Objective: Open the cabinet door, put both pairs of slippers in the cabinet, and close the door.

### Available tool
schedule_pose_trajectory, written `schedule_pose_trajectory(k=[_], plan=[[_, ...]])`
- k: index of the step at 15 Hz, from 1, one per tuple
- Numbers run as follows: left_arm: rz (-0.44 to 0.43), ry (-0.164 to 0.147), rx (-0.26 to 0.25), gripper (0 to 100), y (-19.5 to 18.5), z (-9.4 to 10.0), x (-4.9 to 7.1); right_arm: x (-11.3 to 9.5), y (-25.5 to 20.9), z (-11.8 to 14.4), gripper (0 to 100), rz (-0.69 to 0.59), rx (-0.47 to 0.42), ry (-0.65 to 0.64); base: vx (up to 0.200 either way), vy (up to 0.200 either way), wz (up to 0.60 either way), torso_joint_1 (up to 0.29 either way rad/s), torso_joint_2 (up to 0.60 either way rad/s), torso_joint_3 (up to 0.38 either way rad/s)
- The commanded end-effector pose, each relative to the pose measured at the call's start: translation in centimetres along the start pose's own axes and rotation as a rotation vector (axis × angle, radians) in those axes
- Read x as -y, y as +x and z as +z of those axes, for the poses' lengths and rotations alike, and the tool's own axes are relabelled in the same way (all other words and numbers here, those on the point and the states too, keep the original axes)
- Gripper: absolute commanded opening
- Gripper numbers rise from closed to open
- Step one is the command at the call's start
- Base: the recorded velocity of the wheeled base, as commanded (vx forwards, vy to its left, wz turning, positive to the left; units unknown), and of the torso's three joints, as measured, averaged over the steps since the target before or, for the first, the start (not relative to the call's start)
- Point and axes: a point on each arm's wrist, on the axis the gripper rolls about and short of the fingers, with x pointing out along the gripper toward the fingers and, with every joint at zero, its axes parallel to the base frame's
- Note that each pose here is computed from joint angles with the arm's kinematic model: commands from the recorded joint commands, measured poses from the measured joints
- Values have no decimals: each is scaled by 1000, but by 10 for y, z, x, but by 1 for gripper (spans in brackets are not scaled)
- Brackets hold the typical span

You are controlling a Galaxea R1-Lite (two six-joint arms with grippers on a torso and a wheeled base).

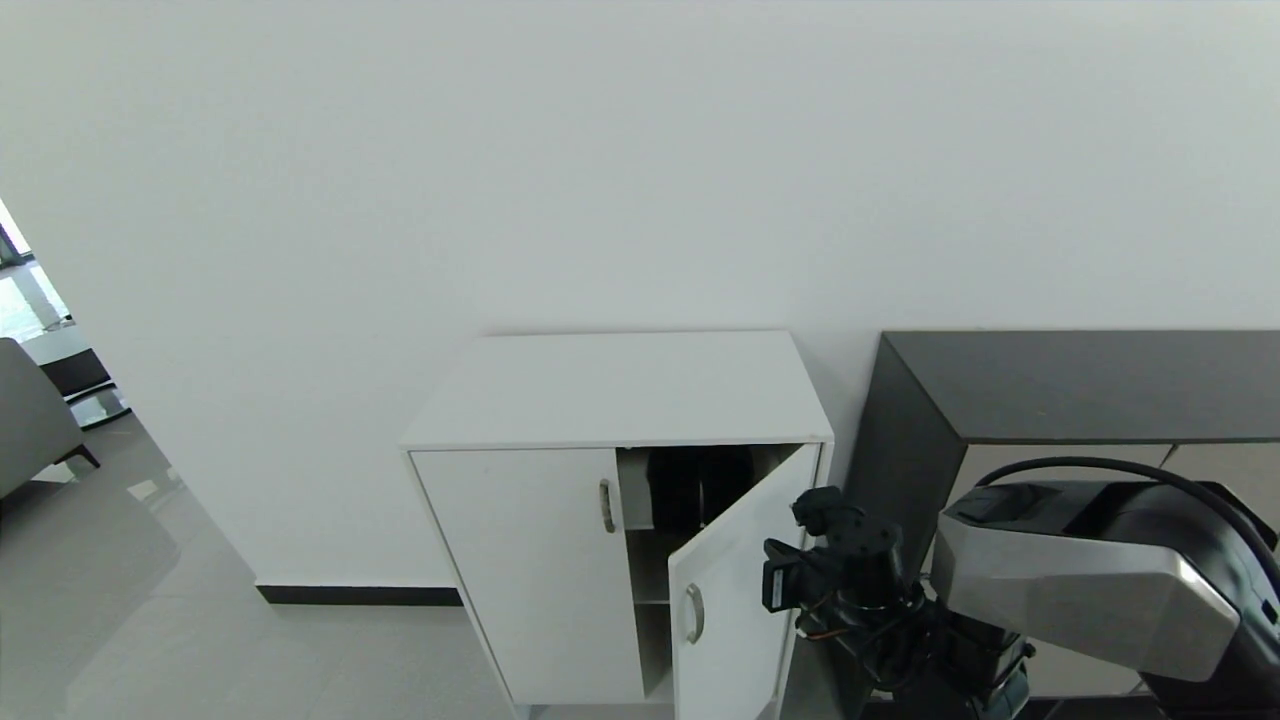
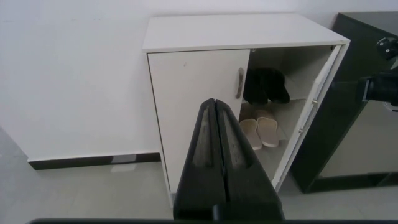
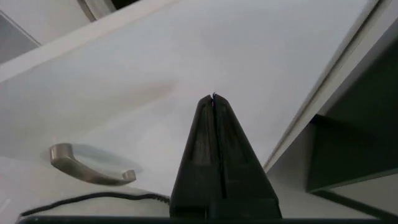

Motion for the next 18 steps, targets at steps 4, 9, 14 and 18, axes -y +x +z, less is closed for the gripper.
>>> schedule_pose_trajectory(k=[4,9,14,18], plan=[[0,0,-2,0,0,0,0,4,-26,-3,0,87,-68,-10,0,0,0,0,0,0],[0,0,-2,0,0,0,0,5,-39,-6,0,170,-69,-58,160,0,0,-4,-3,4],[0,0,-2,0,0,0,0,5,-41,-9,0,172,-82,-81,200,0,0,12,4,3],[0,0,-2,0,0,0,0,5,-37,-11,0,174,-79,-82,0,0,0,0,0,0]])
